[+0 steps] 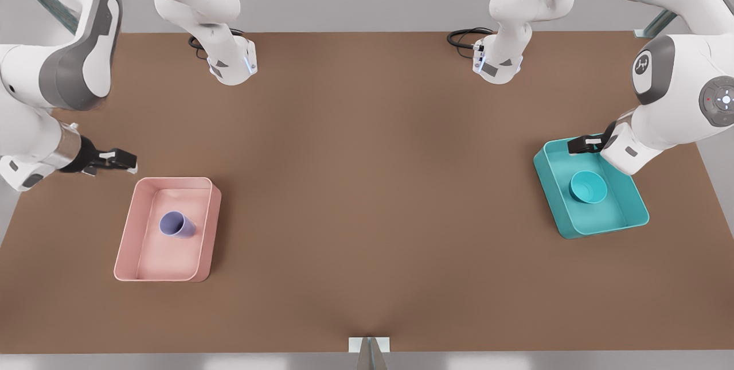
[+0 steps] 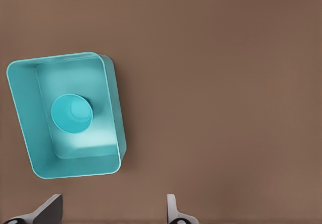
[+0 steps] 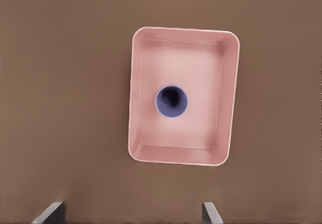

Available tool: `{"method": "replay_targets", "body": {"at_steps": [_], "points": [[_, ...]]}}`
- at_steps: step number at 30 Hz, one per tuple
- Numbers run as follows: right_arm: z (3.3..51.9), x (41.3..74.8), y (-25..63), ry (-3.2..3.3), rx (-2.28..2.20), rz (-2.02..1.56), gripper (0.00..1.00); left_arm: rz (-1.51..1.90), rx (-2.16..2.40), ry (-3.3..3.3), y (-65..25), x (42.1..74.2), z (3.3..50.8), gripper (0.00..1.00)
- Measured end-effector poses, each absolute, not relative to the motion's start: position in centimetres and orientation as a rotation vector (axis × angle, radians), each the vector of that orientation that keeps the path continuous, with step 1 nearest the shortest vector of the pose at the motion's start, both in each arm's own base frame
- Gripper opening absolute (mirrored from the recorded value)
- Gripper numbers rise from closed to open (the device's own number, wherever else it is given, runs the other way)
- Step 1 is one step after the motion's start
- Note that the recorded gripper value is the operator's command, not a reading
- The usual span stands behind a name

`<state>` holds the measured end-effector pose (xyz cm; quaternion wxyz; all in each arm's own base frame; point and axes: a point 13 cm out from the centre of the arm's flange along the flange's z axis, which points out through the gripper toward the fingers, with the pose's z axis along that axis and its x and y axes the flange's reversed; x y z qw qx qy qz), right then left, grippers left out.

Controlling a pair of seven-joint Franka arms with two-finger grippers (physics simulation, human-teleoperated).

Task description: Put the bowls and cups in different boxes

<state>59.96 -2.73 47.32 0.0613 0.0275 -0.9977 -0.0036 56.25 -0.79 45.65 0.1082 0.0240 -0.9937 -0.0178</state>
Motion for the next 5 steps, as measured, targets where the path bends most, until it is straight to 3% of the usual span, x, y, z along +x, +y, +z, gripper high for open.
{"method": "replay_targets", "body": {"at_steps": [5], "points": [[47.4, 56.4, -2.0, -2.933, 0.054, 0.005, 1.00, -0.065, 0.067, -2.924, -0.7, 56.3, 45.7, 1.00]]}}
